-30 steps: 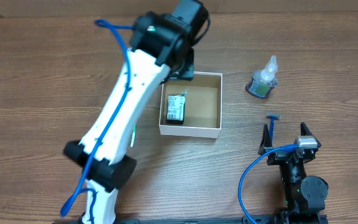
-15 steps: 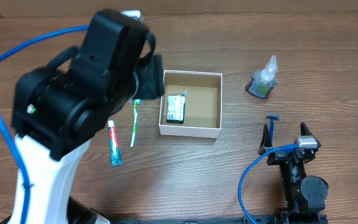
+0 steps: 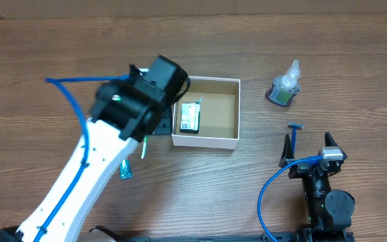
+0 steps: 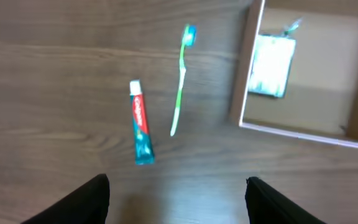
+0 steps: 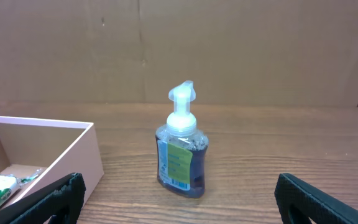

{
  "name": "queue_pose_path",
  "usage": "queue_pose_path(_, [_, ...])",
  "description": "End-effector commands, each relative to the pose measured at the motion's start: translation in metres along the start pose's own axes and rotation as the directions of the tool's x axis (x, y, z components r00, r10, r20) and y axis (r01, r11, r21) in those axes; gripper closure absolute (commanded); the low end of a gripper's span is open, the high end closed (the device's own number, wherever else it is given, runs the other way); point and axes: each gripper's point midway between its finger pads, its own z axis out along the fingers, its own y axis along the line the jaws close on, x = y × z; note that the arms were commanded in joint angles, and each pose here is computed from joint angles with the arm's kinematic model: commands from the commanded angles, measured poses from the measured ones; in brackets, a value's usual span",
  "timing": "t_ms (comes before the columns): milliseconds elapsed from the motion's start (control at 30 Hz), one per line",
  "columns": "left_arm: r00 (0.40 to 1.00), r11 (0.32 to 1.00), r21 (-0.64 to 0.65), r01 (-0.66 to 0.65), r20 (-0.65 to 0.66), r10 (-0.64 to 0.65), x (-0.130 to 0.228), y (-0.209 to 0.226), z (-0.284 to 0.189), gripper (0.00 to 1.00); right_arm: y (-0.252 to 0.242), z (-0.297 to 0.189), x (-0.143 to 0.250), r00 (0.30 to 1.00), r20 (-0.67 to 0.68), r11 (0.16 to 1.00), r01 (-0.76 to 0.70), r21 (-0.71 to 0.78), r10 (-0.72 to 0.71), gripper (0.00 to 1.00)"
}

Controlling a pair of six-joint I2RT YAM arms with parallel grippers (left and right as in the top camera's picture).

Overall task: Pack container
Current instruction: 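Move left gripper back over the green toothbrush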

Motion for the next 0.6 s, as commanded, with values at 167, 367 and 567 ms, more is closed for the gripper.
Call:
queue_pose_path(167, [0.999, 0.999, 0.002, 0.04, -0.007, -0.039, 0.012, -0.01, 0.051, 0.32, 0.0, 0.0, 0.002, 1.0, 0.005, 1.0, 0.001, 0.001, -0.001, 0.0])
queue_pose_path(367, [0.999, 0.999, 0.037, 0.04, -0.012, -0.039, 0.005, -0.007, 0.067, 0.32, 0.0, 0.0, 0.002, 1.0, 0.005, 1.0, 0.001, 0.001, -0.001, 0.0])
queue_pose_path(567, [1.0, 0.996, 0.087, 0.003, -0.014, -0.002, 0.0, -0.005, 0.086, 0.33, 0.0, 0.0, 0.002, 1.0, 0.005, 1.0, 0.001, 0.001, -0.001, 0.0])
